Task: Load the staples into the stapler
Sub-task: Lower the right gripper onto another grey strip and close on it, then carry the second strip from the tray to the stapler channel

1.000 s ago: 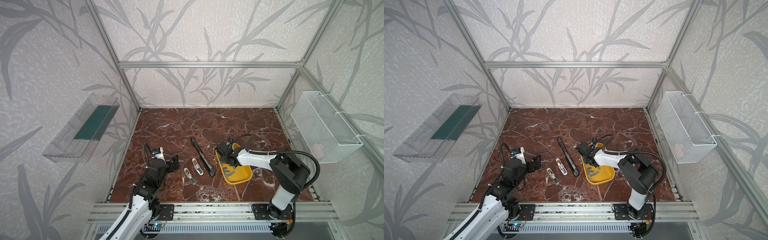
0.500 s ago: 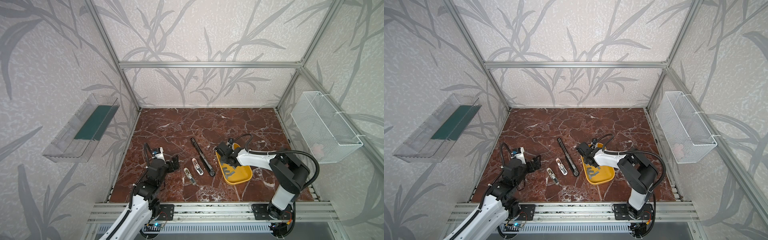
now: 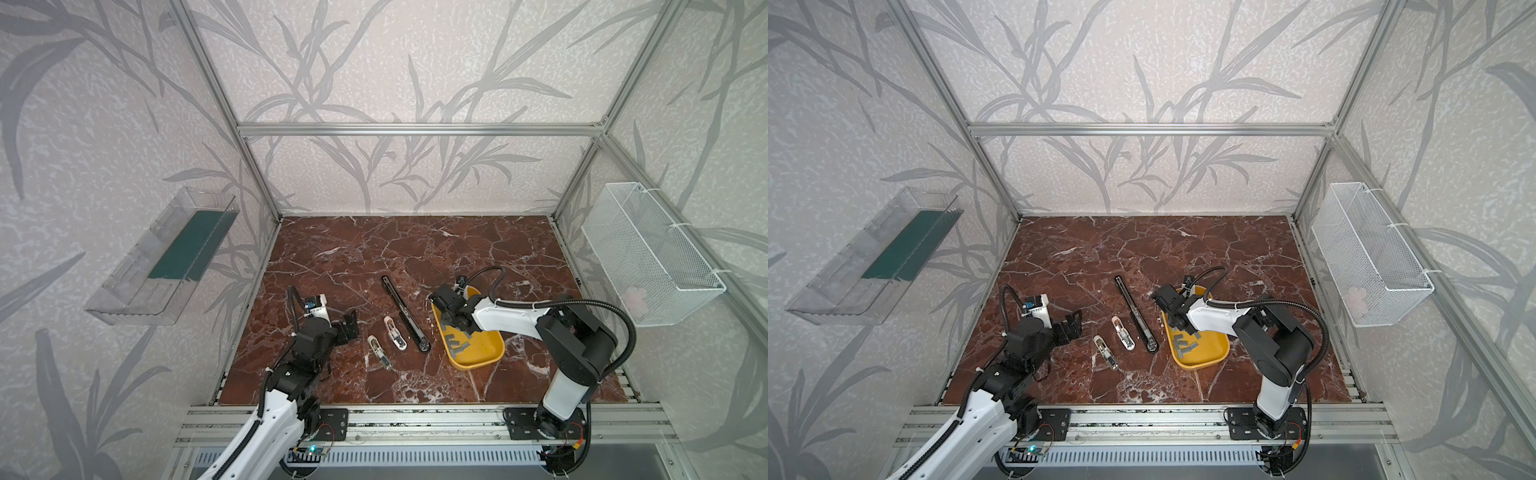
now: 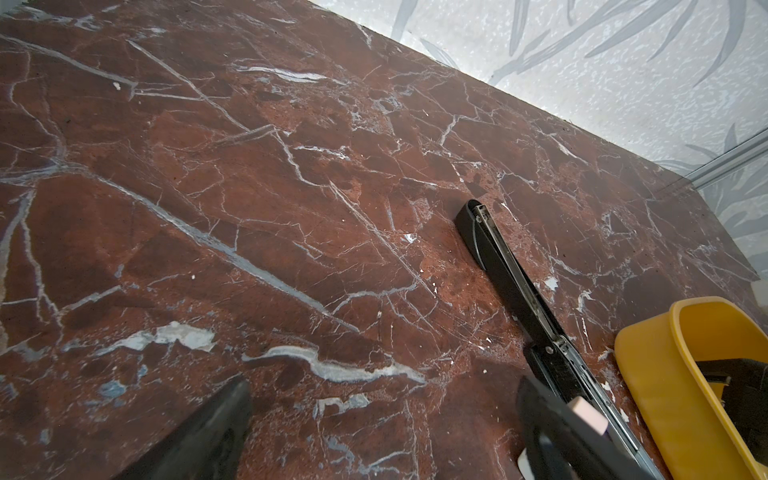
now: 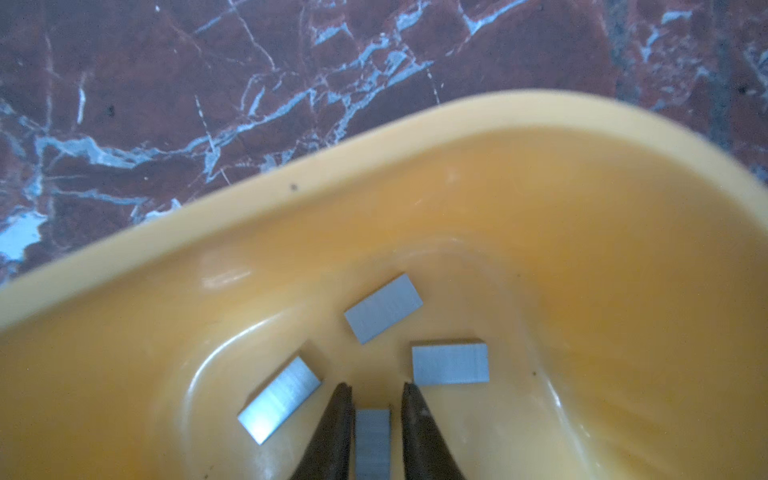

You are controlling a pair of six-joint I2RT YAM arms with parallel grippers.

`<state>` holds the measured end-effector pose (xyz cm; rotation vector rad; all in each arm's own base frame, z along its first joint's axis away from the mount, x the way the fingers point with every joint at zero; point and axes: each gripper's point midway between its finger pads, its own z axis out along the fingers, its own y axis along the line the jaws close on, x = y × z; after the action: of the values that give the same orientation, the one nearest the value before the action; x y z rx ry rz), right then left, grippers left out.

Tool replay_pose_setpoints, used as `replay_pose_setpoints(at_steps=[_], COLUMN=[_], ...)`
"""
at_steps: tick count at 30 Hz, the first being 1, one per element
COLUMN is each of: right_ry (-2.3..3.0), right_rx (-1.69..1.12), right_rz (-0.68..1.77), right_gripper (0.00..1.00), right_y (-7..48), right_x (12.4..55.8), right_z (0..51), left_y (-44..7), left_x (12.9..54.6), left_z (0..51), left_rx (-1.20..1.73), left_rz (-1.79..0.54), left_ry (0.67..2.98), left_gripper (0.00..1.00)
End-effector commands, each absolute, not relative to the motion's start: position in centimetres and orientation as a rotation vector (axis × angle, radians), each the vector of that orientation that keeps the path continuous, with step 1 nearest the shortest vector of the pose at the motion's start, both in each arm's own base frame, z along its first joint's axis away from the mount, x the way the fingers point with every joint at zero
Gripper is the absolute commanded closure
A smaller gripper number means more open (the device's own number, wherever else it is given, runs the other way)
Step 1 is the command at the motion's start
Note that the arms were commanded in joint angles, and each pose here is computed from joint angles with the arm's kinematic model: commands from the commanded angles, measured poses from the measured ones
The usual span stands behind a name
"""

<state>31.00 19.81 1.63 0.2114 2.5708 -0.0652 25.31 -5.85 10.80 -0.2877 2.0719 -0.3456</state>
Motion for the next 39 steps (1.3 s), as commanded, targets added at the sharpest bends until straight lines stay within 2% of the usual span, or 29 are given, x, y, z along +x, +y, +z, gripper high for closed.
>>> replay_pose_setpoints(at_steps=[1, 11, 20, 27, 39], right_ry=[2.71, 2.677, 2.522, 2.448, 2.195], right_rx=[0.161, 0.161, 0.111, 0.048, -0.314], right_rz=[-0.185, -0.154, 0.022, 0.135, 0.309], right_gripper=[0.79, 0.81, 0.84, 0.84, 0.85], right_y=[17.8, 17.8, 18.0, 18.1, 24.0], right_x=[28.2, 28.5, 28.7, 27.5, 25.0], right_z=[-1.5, 0.1, 6.3, 9.0, 14.4], left_y=[-5.9, -5.9, -6.2, -6.4, -6.7], left_x=[25.7, 25.6, 25.6, 25.4, 24.9], left_z=[11.9, 11.9, 12.1, 12.4, 12.7], left_rx=[-0.289, -0.288, -0.276, -0.264, -0.248], left_rz=[-0.352, -0.354, -0.374, -0.392, -0.433], left_ry=[2.04, 2.038, 2.033, 2.017, 1.995], left_gripper=[0.01, 0.01, 0.01, 0.01, 0.01])
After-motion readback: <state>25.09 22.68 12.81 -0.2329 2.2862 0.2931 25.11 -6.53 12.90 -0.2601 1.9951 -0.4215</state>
